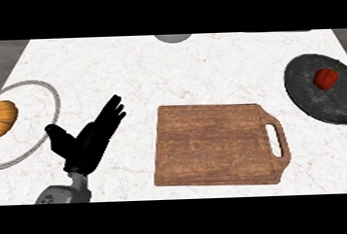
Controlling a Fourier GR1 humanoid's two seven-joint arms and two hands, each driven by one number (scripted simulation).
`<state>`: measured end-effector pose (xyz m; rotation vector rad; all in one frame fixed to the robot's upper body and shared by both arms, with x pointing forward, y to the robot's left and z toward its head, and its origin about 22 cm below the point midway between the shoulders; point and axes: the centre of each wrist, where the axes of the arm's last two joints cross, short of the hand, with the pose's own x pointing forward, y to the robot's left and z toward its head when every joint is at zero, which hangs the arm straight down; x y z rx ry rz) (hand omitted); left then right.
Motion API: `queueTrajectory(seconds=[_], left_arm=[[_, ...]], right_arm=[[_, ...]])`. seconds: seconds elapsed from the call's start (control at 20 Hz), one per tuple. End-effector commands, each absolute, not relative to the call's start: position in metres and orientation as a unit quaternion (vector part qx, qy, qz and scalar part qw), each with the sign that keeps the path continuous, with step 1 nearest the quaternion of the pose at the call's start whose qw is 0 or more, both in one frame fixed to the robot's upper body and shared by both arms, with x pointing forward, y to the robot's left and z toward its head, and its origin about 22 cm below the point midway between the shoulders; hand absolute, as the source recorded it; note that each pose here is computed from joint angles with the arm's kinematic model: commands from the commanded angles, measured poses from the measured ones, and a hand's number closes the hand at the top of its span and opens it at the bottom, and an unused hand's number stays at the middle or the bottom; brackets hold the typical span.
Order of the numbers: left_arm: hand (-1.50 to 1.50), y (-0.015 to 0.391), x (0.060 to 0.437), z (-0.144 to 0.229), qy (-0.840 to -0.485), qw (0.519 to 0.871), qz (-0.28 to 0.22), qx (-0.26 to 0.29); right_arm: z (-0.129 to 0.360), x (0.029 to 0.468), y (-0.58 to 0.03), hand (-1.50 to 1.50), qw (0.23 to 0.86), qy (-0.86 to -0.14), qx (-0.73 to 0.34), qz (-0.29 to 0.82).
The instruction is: Pick the bell pepper from the cutting board and place it in the pan
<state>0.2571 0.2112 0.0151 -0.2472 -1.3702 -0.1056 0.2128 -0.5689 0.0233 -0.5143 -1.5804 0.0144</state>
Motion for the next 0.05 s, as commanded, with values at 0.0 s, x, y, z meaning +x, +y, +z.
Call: queueTrajectory(seconds=[0.0], left_arm=[[0.0, 0.2104, 0.2551, 0.0046, -0.633, 0.765, -0.042, -0.11]], right_arm=[[0.0082, 0.1971, -0.5681, -1.5, 0.662, -0.726, -0.188, 0.021]])
